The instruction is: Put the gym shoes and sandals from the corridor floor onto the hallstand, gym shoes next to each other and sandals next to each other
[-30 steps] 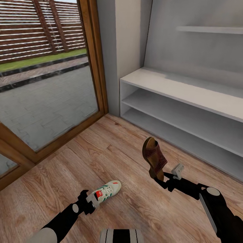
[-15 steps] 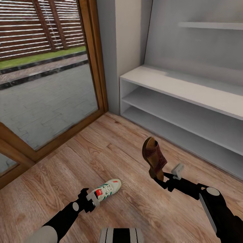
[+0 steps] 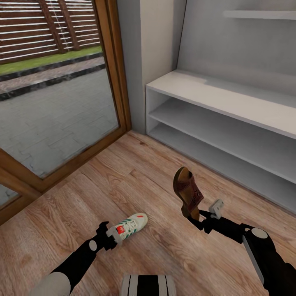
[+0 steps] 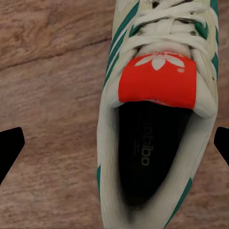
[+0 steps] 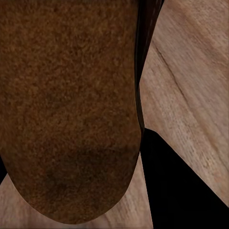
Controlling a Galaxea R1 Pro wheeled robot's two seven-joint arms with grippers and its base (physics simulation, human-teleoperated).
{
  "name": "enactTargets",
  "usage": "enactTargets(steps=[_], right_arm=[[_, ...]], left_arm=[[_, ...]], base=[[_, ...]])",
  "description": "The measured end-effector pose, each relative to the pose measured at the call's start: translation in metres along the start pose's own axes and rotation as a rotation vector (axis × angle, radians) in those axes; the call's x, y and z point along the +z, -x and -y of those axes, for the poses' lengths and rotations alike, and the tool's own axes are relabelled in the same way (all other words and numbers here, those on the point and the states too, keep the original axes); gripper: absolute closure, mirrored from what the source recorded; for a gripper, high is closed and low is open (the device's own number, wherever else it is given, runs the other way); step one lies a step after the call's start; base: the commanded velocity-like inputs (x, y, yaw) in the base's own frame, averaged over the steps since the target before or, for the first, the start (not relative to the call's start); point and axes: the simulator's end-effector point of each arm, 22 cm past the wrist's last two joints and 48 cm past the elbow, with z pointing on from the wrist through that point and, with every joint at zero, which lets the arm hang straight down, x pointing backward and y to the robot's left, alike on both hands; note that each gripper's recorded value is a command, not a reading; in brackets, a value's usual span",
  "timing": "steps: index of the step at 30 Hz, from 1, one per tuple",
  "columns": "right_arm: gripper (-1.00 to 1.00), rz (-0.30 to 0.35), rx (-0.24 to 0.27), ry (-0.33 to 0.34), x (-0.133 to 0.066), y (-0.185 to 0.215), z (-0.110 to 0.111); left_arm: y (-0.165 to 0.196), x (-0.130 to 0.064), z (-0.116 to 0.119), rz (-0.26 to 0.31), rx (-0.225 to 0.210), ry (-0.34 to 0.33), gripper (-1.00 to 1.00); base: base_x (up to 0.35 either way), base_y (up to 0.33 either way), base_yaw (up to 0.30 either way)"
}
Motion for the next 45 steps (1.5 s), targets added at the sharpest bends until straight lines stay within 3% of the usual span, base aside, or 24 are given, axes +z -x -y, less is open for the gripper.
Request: enactTargets(steps=[9, 14, 19, 45], right_arm=[[1.0, -0.012, 0.009, 0.003, 0.003, -0.008, 0.001], [1.0, -0.03, 0.023, 0.006, 0.007, -0.02, 0.002], [1.0, -0.04, 0.032, 0.008, 0.01, -0.026, 0.002], [1.0, -0.073, 0.057, 0.015, 0.017, -0.048, 0.003]], left_arm=[[-0.001, 0.004, 0.004, -0.002, 0.004, -0.006, -1.0], [-0.012, 0.01, 0.012, -0.028, 0.048, -0.023, -1.0], [-0.019, 0.013, 0.019, -0.042, 0.065, -0.036, -1.0], [-0.041, 0.021, 0.04, -0.076, 0.06, -0.075, -1.0]], base=[[0.0, 0.0, 0.0], [0.0, 0.0, 0.0], [0.0, 0.0, 0.0], [0.0, 0.0, 0.0]])
